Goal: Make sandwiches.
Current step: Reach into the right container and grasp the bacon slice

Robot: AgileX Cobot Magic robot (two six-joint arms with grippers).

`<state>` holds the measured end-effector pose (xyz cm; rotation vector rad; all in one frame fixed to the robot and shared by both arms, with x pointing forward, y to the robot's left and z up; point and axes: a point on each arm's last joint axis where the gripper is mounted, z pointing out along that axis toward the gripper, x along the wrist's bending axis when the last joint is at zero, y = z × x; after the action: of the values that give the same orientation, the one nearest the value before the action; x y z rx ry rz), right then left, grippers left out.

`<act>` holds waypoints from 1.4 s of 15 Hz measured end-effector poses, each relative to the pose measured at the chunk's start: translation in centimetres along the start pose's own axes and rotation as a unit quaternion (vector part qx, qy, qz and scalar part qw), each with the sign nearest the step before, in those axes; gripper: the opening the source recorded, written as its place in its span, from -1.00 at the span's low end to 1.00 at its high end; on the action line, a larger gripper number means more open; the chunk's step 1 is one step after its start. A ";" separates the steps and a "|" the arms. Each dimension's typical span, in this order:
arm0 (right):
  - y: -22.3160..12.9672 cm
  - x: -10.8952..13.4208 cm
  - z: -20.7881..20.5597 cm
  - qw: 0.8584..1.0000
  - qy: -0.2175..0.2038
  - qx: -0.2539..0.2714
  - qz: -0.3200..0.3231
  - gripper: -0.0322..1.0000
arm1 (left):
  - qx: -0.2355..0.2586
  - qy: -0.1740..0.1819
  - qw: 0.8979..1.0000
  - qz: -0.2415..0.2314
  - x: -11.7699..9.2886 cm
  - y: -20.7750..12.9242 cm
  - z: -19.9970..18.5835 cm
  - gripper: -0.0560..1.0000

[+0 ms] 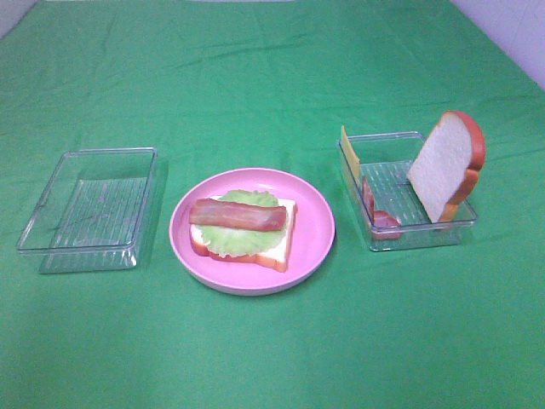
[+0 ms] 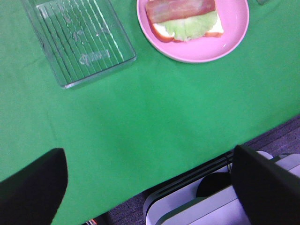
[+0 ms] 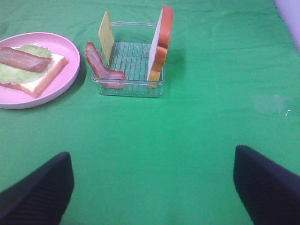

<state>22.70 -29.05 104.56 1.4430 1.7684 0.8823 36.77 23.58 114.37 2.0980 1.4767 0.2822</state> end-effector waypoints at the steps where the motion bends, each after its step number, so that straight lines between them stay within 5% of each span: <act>1: 0.0 0.0 0.0 1.000 0.000 0.000 0.000 0.74 | -0.003 0.000 1.000 0.001 0.2 -1.8 -0.2 0.79; 5: 0.0 0.0 0.0 1.000 0.000 0.000 0.000 0.74 | -0.034 -0.003 0.999 0.009 0.5 -6.8 -1.0 0.79; 9: 0.0 0.0 0.0 1.000 0.000 0.000 0.000 0.74 | -0.150 -0.008 0.987 0.055 0.9 -13.7 -3.1 0.79; 16: 0.0 0.0 0.0 1.000 0.000 0.000 0.000 0.74 | -0.221 0.000 0.969 0.108 1.5 -18.1 -2.1 0.79; 21: 0.0 0.0 0.0 1.000 0.000 0.000 0.000 0.74 | -0.240 0.003 0.964 0.116 1.5 -17.7 -1.7 0.78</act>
<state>22.70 -29.05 104.56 1.4430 1.7684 0.8823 22.35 29.80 105.82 1.8617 1.0300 0.6649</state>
